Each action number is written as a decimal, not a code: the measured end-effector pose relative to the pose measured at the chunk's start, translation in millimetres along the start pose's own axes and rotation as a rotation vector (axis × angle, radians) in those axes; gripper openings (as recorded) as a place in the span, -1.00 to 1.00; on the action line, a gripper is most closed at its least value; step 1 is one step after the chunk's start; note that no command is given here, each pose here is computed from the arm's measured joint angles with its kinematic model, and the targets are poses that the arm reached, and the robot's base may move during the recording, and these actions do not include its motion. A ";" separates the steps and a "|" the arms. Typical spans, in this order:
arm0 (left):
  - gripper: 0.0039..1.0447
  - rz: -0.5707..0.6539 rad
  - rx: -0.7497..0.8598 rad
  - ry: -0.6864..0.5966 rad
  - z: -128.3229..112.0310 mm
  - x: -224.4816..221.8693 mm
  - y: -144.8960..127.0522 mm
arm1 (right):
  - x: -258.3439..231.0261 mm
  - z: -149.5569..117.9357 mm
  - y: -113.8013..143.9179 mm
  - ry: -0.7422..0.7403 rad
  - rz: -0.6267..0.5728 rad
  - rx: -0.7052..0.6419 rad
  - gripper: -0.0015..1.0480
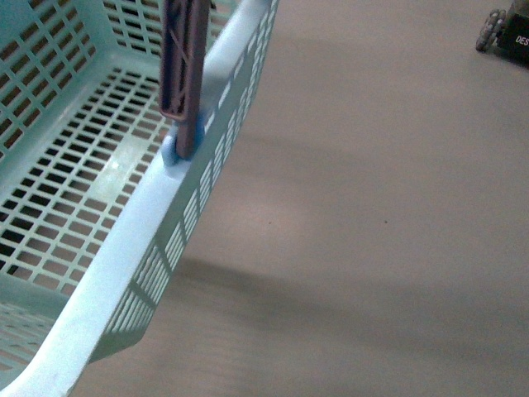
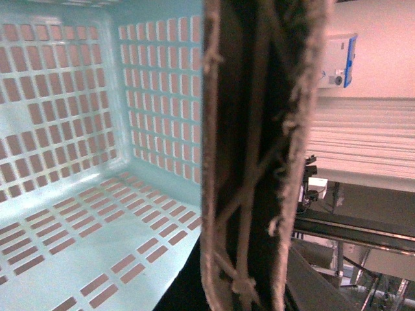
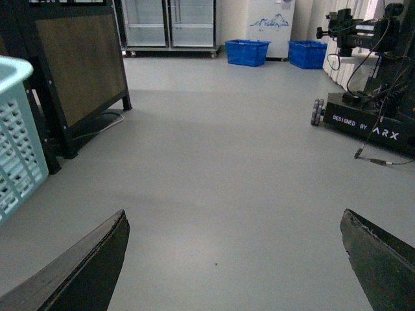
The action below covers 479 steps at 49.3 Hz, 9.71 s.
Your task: Pick mango and avocado into basket
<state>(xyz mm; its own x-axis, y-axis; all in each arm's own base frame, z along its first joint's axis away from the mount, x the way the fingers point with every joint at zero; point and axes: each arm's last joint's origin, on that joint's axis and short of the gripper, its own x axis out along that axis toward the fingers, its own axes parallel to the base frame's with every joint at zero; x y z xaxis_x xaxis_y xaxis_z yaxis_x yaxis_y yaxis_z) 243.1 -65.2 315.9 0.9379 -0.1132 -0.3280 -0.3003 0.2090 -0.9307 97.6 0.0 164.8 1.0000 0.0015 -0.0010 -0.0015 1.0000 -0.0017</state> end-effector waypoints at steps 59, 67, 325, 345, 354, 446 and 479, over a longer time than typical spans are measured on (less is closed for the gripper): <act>-0.84 -0.006 -0.035 -0.020 3.3 -53.1 -2.5 | 0.0 0.0 0.0 0.000 0.000 0.000 0.85; -0.84 -0.006 -0.034 -0.021 3.3 -53.2 -2.6 | 0.0 0.0 0.0 0.000 0.000 0.000 0.85; -0.85 -0.003 -0.032 -0.020 2.5 -53.2 -0.7 | 0.0 0.0 0.0 0.000 0.002 -0.002 0.85; -0.85 -0.005 -0.030 -0.021 2.8 -53.8 -0.7 | 0.0 0.2 0.0 -0.002 0.000 -0.001 0.85; -0.85 -0.003 -0.032 -0.018 2.5 -53.2 -0.3 | 0.0 0.2 0.0 -0.001 0.000 -0.001 0.85; -0.85 -0.317 1.240 0.784 -124.3 88.6 6.8 | 0.0 -0.2 -0.1 0.001 -0.001 -0.001 0.85; -0.85 -0.319 1.248 0.780 -123.4 88.5 6.4 | 69.6 27.4 -52.2 0.216 -0.332 0.252 0.85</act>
<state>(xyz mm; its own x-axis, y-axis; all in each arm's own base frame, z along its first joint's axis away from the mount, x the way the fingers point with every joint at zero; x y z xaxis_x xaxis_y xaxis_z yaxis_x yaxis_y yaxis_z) 302.8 -193.7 260.9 0.4873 -0.7022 -0.5191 0.6059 0.7000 -0.3780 167.3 -52.0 192.2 0.9230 -0.2925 -0.2500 0.3459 0.9154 0.2061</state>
